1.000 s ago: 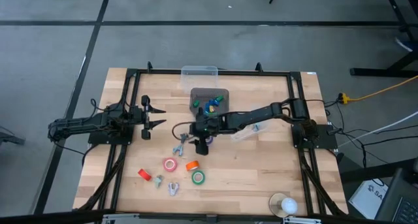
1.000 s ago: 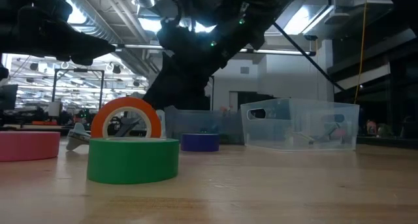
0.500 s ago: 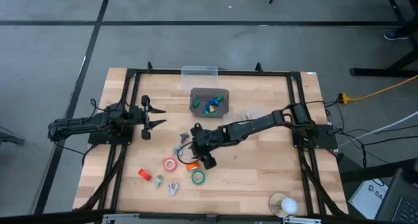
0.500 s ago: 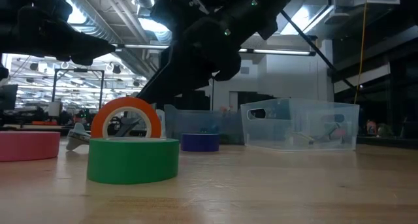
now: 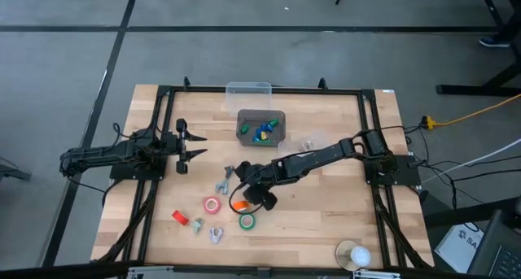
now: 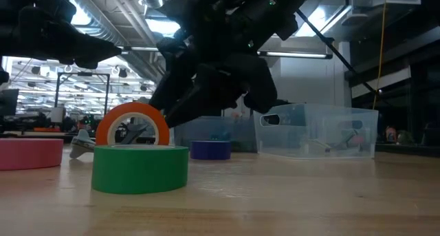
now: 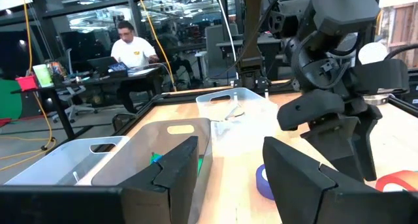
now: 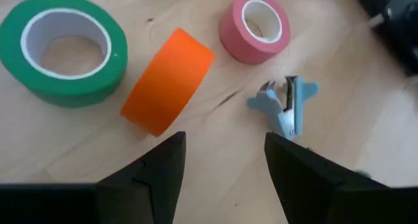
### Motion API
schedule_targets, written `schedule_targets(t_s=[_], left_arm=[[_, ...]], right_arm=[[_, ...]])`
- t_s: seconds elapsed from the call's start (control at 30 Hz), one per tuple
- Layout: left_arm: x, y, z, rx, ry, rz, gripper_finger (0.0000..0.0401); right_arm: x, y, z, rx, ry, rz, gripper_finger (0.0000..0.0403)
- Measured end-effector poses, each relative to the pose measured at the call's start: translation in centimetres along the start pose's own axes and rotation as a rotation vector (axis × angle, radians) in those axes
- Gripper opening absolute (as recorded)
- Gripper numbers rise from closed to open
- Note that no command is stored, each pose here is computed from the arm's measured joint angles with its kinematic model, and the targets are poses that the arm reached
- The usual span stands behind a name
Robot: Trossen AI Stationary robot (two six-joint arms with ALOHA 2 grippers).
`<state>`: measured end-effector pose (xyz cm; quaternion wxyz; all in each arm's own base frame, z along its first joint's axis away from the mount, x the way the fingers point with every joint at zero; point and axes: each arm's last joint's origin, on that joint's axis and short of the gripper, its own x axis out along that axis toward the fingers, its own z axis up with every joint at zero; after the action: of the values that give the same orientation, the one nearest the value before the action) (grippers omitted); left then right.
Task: Pick and place Stapler, Stapler remover, tape
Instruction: Put the black staple remover into the bottom transparent bin
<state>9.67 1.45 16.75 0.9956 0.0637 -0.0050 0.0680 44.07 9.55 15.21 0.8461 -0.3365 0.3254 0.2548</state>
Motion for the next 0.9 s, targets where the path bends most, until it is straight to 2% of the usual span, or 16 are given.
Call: schedule_targets(t_s=[0.2, 0.43, 0.73, 0.9], left_arm=[[0.0, 0.0, 0.0, 0.000, 0.000, 0.000, 0.0169], [0.0, 0.0, 0.0, 0.000, 0.000, 0.000, 0.0169], [0.0, 0.0, 0.0, 0.000, 0.000, 0.000, 0.0169], [0.0, 0.0, 0.0, 0.000, 0.000, 0.000, 0.0169]], right_arm=[[0.0, -0.1, 0.1, -0.099, -0.015, -0.014, 0.0214], [0.0, -0.4, 0.5, -0.126, -0.055, -0.035, 0.0214], [0.6, -0.5, 0.3, -0.356, -0.018, -0.105, 0.0214], [1.7, -1.2, -0.2, -0.469, 0.021, -0.213, 0.0214]])
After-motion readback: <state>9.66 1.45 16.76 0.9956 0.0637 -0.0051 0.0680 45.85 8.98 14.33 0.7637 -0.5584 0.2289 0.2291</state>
